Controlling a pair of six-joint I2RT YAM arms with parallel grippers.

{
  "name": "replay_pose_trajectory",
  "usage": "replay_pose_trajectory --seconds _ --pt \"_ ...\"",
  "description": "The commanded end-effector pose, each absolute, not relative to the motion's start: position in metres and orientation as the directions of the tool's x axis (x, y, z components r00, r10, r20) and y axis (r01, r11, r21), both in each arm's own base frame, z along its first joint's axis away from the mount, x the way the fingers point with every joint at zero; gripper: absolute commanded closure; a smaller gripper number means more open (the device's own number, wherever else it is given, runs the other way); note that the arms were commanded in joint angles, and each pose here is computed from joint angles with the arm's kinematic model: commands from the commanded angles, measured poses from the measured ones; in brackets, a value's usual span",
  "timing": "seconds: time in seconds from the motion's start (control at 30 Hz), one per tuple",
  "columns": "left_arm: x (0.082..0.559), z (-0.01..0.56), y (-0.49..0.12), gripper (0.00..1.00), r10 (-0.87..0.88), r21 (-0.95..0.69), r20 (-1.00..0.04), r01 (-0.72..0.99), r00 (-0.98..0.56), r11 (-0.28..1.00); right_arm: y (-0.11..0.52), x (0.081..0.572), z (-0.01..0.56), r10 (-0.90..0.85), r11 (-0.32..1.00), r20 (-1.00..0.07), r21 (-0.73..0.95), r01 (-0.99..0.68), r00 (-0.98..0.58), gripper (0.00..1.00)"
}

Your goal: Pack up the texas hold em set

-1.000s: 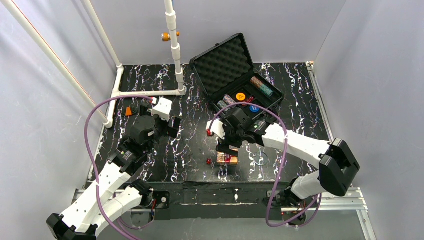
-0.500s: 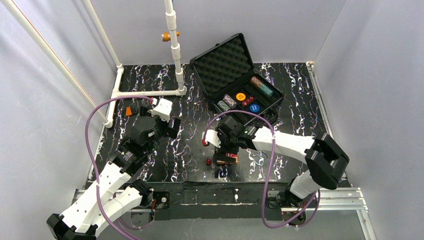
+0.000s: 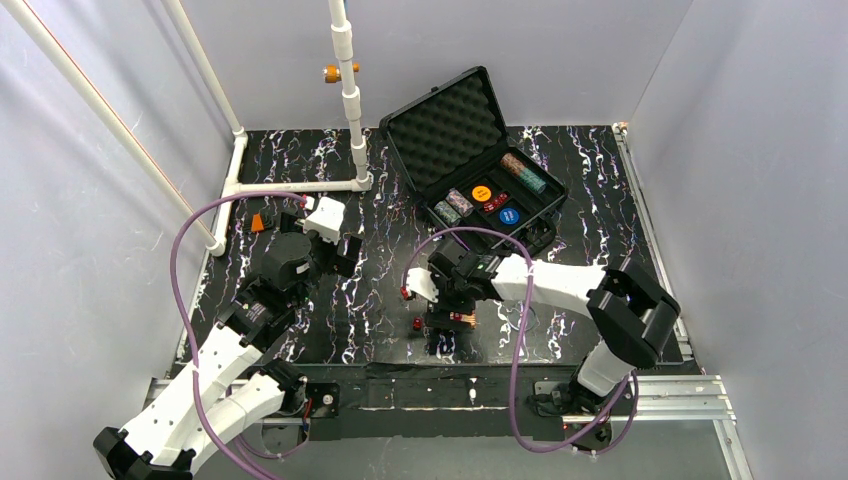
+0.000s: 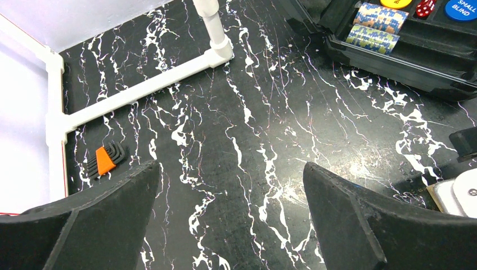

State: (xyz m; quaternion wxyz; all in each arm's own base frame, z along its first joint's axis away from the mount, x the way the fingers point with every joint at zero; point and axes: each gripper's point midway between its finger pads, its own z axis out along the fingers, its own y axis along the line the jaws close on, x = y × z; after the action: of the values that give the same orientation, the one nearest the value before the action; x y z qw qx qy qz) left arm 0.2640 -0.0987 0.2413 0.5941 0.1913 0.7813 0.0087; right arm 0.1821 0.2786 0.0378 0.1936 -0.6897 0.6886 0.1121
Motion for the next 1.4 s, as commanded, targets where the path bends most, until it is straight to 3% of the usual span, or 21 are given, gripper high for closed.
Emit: replay_pose_trajectory --seconds 0.0,0.43,0.8,0.97,1.13,1.37 --pt "0.262 0.242 -0.097 0.01 0.315 0.248 -0.925 0.291 -0.214 0.924 0.286 0.178 0.038 -0.903 -0.002 -0.427 -0.092 -0.996 0.041 0.02" --pt "0.262 0.242 -0.099 0.01 0.315 0.246 -0.925 0.295 -0.215 0.923 0.287 0.172 0.029 -0.911 -0.022 -0.41 -0.054 -0.998 0.042 0.01" --pt "0.262 0.241 -0.099 0.01 0.317 0.247 -0.924 0.296 -0.215 0.923 0.289 0.17 0.026 -0.918 -0.028 -0.395 -0.025 -0.999 0.036 0.11" --pt "0.262 0.242 -0.098 0.01 0.316 0.248 -0.925 0.294 -0.213 0.923 0.291 0.168 0.03 -0.914 -0.024 -0.405 -0.012 -1.0 0.027 0.21" --pt "0.261 0.243 -0.098 0.01 0.314 0.247 -0.926 0.293 -0.21 0.924 0.295 0.169 0.036 -0.91 0.006 -0.415 -0.004 -1.0 -0.004 0.44" --pt "0.261 0.245 -0.097 0.01 0.313 0.247 -0.927 0.291 -0.206 0.924 0.305 0.185 0.053 -0.877 0.112 -0.475 -0.064 -0.992 -0.068 0.44"
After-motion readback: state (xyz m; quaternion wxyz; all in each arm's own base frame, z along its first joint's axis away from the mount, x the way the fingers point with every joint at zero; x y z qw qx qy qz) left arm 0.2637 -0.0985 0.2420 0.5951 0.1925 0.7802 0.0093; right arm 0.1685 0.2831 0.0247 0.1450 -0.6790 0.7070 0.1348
